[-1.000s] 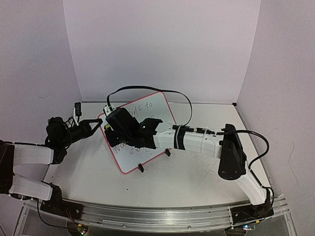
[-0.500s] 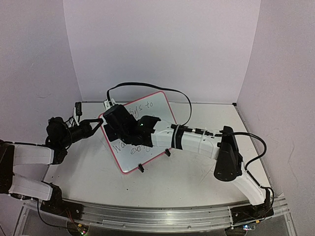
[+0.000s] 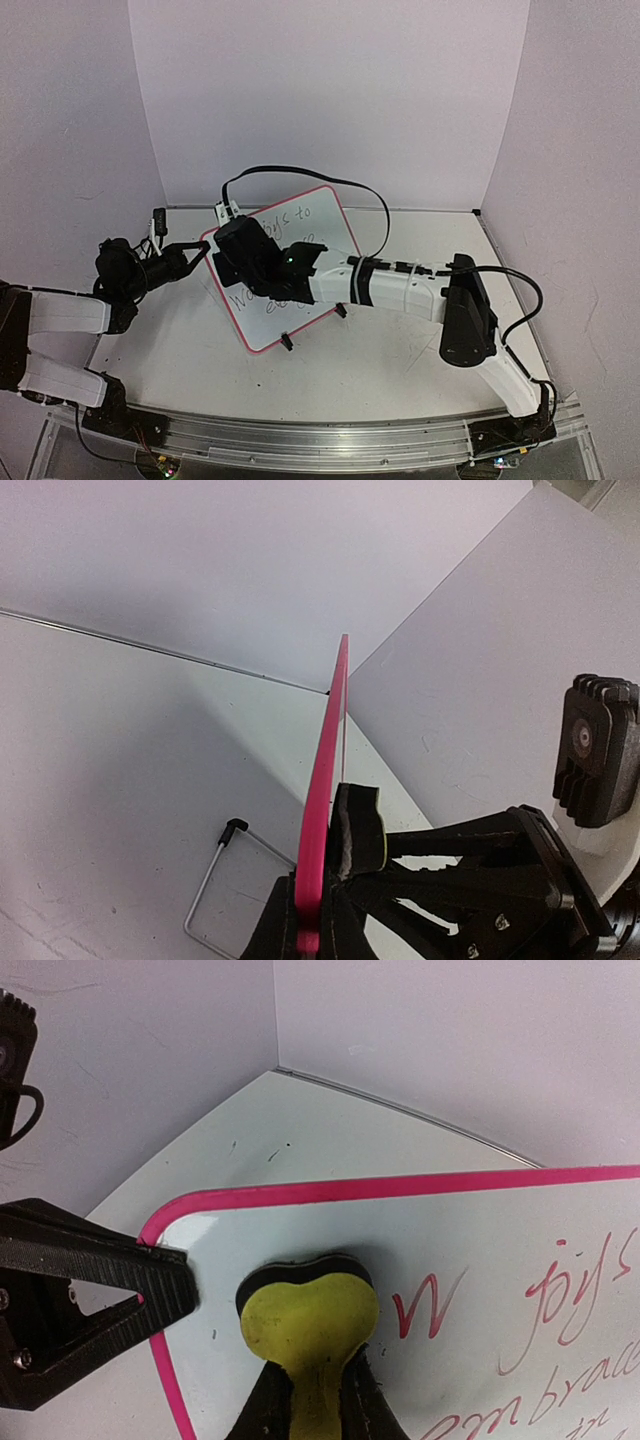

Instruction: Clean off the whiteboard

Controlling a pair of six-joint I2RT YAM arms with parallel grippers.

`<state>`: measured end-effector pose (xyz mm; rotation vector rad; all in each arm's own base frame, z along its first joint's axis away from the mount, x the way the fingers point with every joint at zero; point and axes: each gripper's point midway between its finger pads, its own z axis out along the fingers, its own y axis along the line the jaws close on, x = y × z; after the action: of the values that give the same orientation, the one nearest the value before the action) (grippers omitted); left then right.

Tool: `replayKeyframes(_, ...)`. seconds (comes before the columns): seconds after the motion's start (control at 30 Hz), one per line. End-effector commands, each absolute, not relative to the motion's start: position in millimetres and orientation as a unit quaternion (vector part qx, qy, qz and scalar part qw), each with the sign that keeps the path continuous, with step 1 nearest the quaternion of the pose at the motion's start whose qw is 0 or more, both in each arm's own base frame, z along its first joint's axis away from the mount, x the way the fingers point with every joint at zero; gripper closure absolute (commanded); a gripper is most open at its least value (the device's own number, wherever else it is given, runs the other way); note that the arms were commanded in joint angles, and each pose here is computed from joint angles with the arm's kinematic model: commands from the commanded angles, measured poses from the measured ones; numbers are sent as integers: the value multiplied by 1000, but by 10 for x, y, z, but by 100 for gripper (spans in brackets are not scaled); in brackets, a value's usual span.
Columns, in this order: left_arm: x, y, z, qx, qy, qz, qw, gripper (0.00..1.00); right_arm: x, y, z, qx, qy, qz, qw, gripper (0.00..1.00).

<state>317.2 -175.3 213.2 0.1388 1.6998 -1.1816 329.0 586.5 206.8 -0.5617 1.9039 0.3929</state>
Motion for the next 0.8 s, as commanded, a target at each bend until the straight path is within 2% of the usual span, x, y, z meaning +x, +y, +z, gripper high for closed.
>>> replayKeyframes(0.0, 2930, -2020, 2216, 138, 683, -521, 492, 100, 3316, 5816, 1938, -232, 805, 159, 523, 97)
replayKeyframes(0.3, 2912, -2037, 2219, 145, 681, -522, 492, 100, 3849, 5352, 2069, -195, 815, 116, 533, 97)
replayKeyframes(0.77, 2900, -2058, 2234, 151, 679, -525, 491, 100, 4506, 4576, 1888, -162, 839, 37, 518, 97)
